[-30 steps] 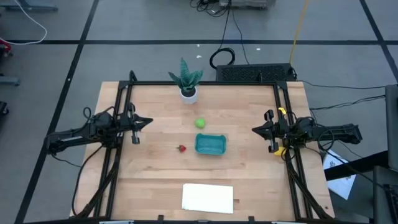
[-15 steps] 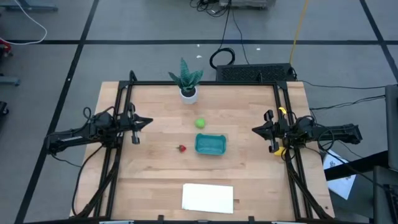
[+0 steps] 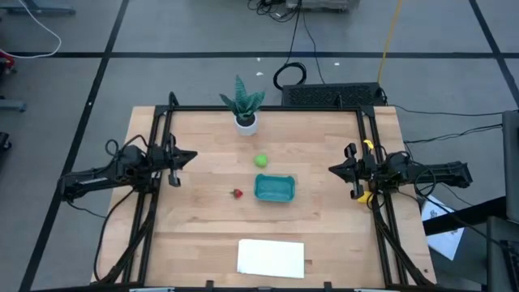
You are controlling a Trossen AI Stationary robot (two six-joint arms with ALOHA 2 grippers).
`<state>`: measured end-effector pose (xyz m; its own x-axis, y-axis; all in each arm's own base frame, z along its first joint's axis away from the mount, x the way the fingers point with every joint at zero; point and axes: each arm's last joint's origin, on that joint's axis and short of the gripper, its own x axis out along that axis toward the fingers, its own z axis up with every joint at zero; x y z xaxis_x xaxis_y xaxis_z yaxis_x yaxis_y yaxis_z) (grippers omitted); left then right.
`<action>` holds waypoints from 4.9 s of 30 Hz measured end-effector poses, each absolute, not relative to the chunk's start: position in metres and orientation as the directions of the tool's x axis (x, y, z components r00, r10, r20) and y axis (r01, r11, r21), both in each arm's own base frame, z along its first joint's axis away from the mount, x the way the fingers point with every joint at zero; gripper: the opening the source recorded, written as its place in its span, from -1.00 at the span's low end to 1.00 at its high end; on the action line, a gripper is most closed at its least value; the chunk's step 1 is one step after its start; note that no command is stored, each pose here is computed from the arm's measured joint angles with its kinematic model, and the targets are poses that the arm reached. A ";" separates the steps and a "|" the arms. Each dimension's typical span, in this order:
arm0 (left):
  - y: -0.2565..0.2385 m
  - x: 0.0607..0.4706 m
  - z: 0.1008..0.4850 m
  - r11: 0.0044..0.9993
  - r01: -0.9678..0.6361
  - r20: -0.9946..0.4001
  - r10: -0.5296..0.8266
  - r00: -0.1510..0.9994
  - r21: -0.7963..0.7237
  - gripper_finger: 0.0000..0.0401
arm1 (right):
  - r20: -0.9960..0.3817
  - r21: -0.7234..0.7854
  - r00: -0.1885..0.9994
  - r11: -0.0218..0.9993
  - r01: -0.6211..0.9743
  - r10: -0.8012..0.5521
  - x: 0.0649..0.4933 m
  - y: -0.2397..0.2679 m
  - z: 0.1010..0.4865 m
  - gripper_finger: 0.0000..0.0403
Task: Pick and placing Produce into tupperware
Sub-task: Put the lemon into the green bin
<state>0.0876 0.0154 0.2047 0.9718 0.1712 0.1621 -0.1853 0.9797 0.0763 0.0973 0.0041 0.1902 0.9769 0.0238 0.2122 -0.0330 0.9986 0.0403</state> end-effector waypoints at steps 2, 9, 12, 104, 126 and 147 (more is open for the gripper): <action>0.015 0.087 0.207 0.980 -0.186 0.182 0.171 0.968 0.071 -0.89 | 0.226 -0.003 0.974 1.000 -0.024 0.024 0.097 0.004 0.192 -1.00; 0.015 0.087 0.209 0.984 -0.178 0.203 0.169 0.964 0.027 -0.89 | 0.230 -0.059 0.973 0.998 -0.010 0.024 0.097 0.004 0.192 -1.00; 0.015 0.087 0.208 0.985 -0.169 0.200 0.169 0.965 -0.019 -0.89 | 0.230 -0.077 0.973 0.997 -0.006 0.023 0.097 0.004 0.192 -1.00; 0.016 0.089 0.193 0.976 -0.194 0.042 0.199 0.979 -0.093 -0.89 | -0.986 0.100 -0.145 0.990 -0.097 0.085 0.155 0.002 0.218 0.16; 0.016 0.089 0.192 0.976 -0.193 0.032 0.197 0.980 -0.096 -0.89 | -0.985 0.069 -0.172 0.971 -0.231 0.029 0.152 0.025 0.210 0.16; 0.016 0.089 0.191 0.980 -0.168 0.020 0.171 0.985 -0.110 -0.89 | -0.997 -0.037 -0.079 0.985 0.166 -0.024 0.150 0.013 0.219 0.16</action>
